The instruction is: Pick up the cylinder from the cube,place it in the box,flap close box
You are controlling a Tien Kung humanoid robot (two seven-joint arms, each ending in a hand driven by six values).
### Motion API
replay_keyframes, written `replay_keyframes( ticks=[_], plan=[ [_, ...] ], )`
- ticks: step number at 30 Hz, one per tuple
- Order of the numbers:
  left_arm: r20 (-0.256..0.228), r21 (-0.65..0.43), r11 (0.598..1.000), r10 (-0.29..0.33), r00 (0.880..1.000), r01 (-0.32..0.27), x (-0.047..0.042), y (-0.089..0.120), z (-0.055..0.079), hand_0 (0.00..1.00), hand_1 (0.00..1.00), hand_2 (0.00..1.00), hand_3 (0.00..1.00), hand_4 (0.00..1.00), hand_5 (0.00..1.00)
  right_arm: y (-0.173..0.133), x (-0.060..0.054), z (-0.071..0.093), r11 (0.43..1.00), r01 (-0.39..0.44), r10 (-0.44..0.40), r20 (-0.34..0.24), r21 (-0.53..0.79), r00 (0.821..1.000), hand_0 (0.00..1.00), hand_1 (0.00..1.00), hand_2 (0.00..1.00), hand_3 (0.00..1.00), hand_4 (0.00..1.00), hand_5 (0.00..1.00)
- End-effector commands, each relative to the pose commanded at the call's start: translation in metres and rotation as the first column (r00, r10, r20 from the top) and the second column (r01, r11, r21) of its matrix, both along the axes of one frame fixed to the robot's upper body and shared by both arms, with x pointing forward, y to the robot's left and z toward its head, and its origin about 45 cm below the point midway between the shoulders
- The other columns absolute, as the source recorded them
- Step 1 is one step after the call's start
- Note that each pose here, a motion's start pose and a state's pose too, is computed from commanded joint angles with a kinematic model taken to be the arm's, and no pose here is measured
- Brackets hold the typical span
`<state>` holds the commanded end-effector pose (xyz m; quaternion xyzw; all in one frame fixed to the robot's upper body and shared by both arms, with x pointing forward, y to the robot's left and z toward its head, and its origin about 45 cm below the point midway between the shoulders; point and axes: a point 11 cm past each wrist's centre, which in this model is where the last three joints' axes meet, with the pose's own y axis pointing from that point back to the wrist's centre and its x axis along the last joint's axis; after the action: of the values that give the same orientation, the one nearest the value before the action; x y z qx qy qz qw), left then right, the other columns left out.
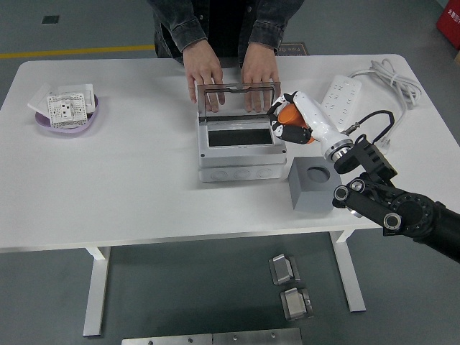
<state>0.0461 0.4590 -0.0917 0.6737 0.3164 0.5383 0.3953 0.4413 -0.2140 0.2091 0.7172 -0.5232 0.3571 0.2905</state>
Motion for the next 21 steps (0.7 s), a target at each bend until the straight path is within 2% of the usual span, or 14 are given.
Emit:
replay_keyframes(
  ticks=[3,4,10,13,17,21],
  plan=[
    [-0.002,0.003,1.0,-0.002,1.0,0.002,-0.0002,0.001,0.001,0.615,0.576,0.574,0.66,0.711,0.281,0.013,0.01,0.006,0.996,-0.027,0.027,0.0,-0.09,1.0,0.002,0.115,0.244,0.226,0.002,0.002],
    [-0.002,0.004,1.0,-0.003,1.0,0.003,-0.0002,0.002,0.001,0.615,0.576,0.574,0.661,0.71,0.28,0.017,0.012,0.007,0.994,-0.034,0.034,-0.003,-0.105,0.999,0.002,0.073,0.221,0.226,0.002,0.002],
    [-0.004,0.007,1.0,-0.01,1.0,0.01,0.0006,0.003,0.001,0.614,0.576,0.574,0.661,0.71,0.28,0.047,0.024,0.019,0.981,-0.096,0.097,-0.002,-0.17,0.995,0.002,0.066,0.206,0.223,0.002,0.002],
    [-0.005,0.008,1.0,-0.016,1.0,0.016,0.0016,0.003,0.002,0.614,0.576,0.574,0.661,0.71,0.28,0.062,0.025,0.019,0.971,-0.137,0.138,-0.004,-0.196,0.99,0.002,0.066,0.206,0.223,0.002,0.002],
    [-0.005,0.011,1.0,-0.023,1.0,0.023,0.0038,0.004,0.002,0.615,0.576,0.574,0.661,0.71,0.281,0.079,0.023,0.011,0.949,-0.2,0.2,-0.022,-0.243,0.979,0.002,0.068,0.212,0.226,0.002,0.002],
    [-0.001,0.013,0.999,-0.03,1.0,0.03,0.0071,0.005,0.003,0.615,0.576,0.574,0.661,0.71,0.281,0.087,0.025,0.011,0.929,-0.237,0.237,-0.035,-0.283,0.971,0.002,0.068,0.212,0.226,0.002,0.002]
  ],
)
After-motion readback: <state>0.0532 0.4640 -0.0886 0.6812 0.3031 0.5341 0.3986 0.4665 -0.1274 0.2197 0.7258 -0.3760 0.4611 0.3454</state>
